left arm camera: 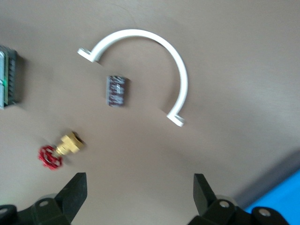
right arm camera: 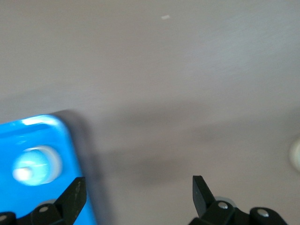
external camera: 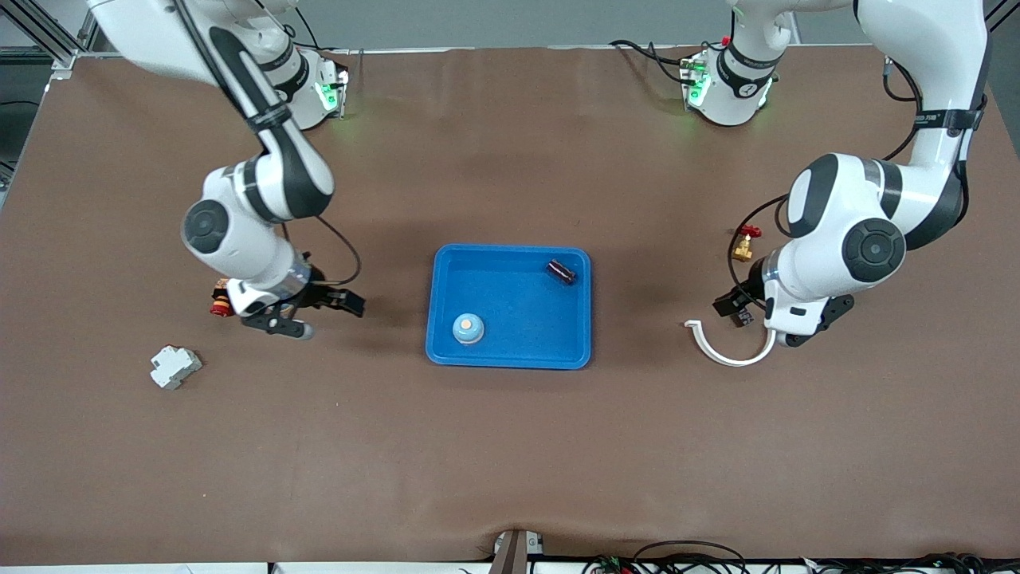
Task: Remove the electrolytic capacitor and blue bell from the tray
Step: 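Move both grippers back over the blue tray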
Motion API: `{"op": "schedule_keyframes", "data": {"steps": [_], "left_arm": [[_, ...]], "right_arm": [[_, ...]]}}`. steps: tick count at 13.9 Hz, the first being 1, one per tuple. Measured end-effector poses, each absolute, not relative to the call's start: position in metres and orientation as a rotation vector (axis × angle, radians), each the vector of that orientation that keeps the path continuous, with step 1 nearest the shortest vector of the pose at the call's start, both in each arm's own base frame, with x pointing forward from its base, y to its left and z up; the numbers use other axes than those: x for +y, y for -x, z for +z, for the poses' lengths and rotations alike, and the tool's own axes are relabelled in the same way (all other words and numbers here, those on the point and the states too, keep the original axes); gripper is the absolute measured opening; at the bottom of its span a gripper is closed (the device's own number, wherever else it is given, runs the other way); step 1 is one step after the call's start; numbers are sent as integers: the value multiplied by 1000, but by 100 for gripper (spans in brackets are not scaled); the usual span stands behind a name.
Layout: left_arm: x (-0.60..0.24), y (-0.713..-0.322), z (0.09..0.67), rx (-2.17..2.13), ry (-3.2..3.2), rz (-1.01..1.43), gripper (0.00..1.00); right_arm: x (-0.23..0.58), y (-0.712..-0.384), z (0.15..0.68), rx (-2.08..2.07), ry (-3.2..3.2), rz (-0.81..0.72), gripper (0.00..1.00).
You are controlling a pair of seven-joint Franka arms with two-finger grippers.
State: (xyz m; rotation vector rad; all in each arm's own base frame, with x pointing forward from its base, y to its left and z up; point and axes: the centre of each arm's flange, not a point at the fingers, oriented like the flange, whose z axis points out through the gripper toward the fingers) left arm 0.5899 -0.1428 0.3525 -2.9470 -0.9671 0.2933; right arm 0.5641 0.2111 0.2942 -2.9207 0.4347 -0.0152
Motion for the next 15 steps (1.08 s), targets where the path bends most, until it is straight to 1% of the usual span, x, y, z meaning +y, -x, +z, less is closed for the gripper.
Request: {"op": "schedule_keyframes", "data": {"steps": [3,7,10,15], "left_arm": [[-181,-595,373,-1139,2931,267,100],[-242,-602,381,-1348,2869,249,100],[-275,-603,382,-1467,2850,216,100],[-329,-594,378,-1756,2777,159,100]], "right_arm": [[272,-563,290,532,2904,-10,100],[329,-575,265,675,2930,-56,100],[361,-584,248,717,2960,-45,100],[395,-593,244,773,2994,-37,100]]}}
